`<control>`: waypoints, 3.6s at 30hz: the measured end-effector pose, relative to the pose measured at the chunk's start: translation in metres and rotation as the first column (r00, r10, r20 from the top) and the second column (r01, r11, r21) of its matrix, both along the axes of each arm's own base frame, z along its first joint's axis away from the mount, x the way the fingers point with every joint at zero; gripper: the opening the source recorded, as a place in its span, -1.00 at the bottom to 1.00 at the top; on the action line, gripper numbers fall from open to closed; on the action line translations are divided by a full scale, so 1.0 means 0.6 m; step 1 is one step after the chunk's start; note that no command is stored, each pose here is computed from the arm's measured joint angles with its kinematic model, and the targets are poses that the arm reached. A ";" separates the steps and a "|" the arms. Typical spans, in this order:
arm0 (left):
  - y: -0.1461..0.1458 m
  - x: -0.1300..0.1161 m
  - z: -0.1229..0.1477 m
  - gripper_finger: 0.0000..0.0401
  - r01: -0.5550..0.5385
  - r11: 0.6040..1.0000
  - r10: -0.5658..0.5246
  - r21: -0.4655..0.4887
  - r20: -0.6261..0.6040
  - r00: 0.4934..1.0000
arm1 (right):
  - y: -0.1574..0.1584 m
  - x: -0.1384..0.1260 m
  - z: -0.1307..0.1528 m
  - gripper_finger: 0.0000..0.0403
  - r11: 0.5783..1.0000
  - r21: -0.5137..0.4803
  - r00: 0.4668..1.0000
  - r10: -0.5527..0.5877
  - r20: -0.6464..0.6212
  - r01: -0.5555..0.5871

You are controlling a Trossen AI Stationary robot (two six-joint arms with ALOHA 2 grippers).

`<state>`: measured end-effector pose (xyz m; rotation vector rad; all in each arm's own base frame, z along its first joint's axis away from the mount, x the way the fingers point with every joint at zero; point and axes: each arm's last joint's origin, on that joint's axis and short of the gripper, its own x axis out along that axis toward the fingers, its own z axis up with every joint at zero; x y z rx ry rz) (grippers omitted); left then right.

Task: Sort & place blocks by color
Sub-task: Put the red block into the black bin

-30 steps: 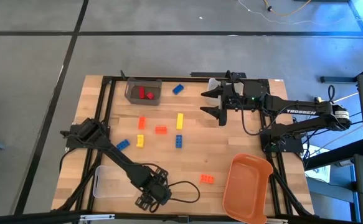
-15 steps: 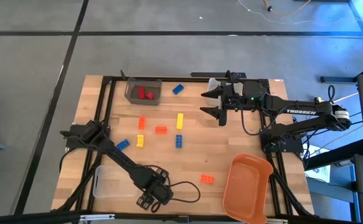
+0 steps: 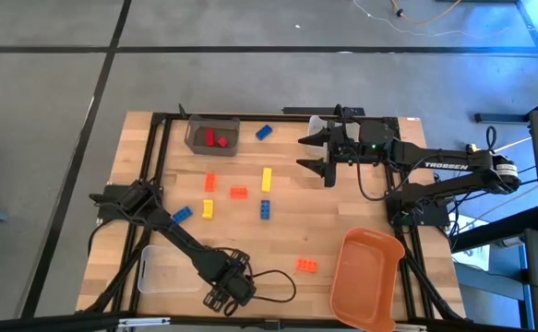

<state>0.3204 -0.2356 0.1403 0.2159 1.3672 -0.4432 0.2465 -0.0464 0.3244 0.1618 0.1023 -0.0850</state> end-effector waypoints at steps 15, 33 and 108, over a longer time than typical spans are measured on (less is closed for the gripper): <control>0.077 0.013 0.062 -0.42 -0.060 0.998 0.060 0.014 -0.005 0.998 | -0.001 0.000 0.000 0.62 0.999 -0.034 1.000 -0.022 -0.002 0.022; 0.424 -0.116 0.320 -0.42 -0.503 0.834 0.509 -0.228 0.672 0.539 | -0.002 0.000 0.000 0.62 0.999 -0.034 0.999 -0.032 -0.002 0.032; 0.824 -0.214 0.063 0.12 -0.968 0.245 0.959 0.053 0.134 0.250 | -0.002 0.000 -0.001 0.62 0.997 0.052 0.999 -0.049 -0.004 0.049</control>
